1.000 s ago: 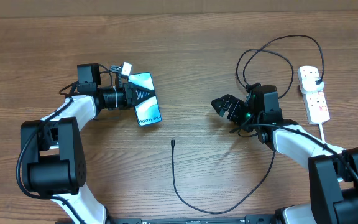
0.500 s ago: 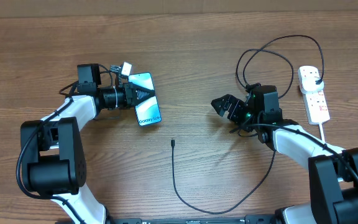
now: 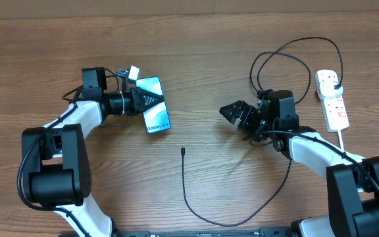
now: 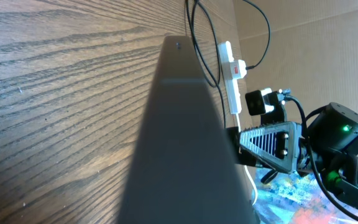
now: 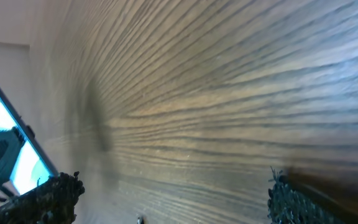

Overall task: Plug charger to phone and switch on socket
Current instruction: 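Hold the phone upright with the left gripper while the right gripper waits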

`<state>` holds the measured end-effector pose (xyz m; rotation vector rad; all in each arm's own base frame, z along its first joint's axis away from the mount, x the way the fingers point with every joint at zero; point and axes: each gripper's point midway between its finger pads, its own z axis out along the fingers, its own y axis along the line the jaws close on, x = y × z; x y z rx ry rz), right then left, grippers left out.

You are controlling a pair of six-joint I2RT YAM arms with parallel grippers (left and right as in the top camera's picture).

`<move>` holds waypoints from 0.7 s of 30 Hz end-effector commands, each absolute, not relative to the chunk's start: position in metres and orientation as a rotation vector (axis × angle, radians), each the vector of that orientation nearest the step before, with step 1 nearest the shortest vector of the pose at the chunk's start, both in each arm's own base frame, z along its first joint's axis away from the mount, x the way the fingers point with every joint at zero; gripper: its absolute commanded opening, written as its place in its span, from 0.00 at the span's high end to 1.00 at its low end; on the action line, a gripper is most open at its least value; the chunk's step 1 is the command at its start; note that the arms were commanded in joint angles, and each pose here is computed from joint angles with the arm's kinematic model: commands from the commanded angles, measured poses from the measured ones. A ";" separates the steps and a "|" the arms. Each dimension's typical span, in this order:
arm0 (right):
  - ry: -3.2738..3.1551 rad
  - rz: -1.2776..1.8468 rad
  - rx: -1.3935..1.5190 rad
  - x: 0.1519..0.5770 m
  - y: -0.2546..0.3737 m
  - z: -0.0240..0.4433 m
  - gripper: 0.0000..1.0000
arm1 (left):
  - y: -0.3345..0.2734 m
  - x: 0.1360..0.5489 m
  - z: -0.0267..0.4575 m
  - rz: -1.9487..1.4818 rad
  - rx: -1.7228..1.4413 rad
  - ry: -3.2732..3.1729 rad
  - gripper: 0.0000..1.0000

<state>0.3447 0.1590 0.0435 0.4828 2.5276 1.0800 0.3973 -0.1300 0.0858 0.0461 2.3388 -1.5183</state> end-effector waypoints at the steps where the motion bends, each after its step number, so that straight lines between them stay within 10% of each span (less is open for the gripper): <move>1: 2.547 1.160 0.465 0.337 0.167 0.046 0.00 | -0.132 0.398 0.101 -1.528 0.068 2.308 0.96; 21: 2.602 1.068 0.536 0.331 0.157 0.033 0.00 | -0.132 0.398 0.101 -1.528 0.068 2.308 0.96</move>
